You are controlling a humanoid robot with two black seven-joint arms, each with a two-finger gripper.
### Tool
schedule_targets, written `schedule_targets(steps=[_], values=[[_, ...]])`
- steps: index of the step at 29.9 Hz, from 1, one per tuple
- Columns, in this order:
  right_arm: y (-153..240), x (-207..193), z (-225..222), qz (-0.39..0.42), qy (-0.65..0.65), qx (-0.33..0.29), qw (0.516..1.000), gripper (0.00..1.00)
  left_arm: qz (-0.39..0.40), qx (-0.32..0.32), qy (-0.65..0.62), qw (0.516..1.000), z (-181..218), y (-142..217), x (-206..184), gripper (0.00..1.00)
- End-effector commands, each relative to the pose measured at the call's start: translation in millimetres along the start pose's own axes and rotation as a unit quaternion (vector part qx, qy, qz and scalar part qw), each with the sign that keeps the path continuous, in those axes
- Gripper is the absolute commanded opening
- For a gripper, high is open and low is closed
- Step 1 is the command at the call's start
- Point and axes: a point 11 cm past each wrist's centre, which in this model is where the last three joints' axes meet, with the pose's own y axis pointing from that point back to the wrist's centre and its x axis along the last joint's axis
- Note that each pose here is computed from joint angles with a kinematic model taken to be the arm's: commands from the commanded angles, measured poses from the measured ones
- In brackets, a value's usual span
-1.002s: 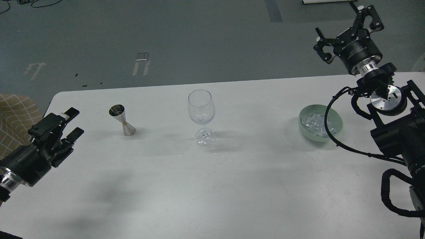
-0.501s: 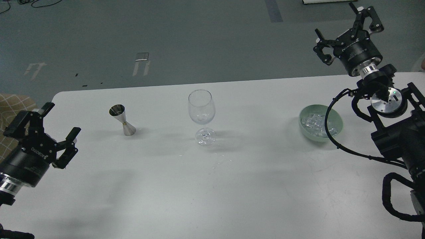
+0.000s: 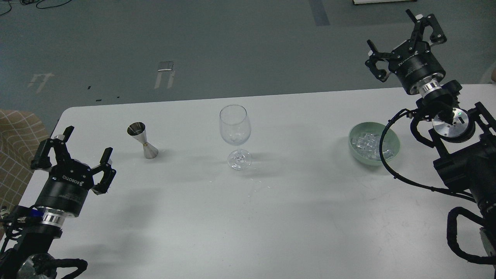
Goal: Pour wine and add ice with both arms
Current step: 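Move the left gripper forward toward the metal jigger cup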
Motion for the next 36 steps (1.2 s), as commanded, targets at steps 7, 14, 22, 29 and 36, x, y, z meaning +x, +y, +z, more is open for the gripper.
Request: schedule_targets(steps=[7,14,22,29,36], values=[[10,6,7,0.006,-0.002,-0.004,1.0,1.0,0.023,-0.014,0.131,0.991,-20,-6,-12,0.98],[14,12,-2,0.013,0.005,0.001,1.0,1.0,0.064,-0.025,0.2,0.977,-43,-7,-19,0.98],[15,14,-6,0.014,0.008,0.004,1.0,1.0,0.065,-0.04,0.227,0.971,-46,0,-28,0.76],[14,13,-5,0.012,0.007,0.003,1.0,1.0,0.097,-0.036,0.242,0.965,-57,3,-27,0.67],[15,13,-3,0.013,0.005,0.002,1.0,1.0,0.117,-0.034,0.248,0.961,-57,-3,-18,0.68]])
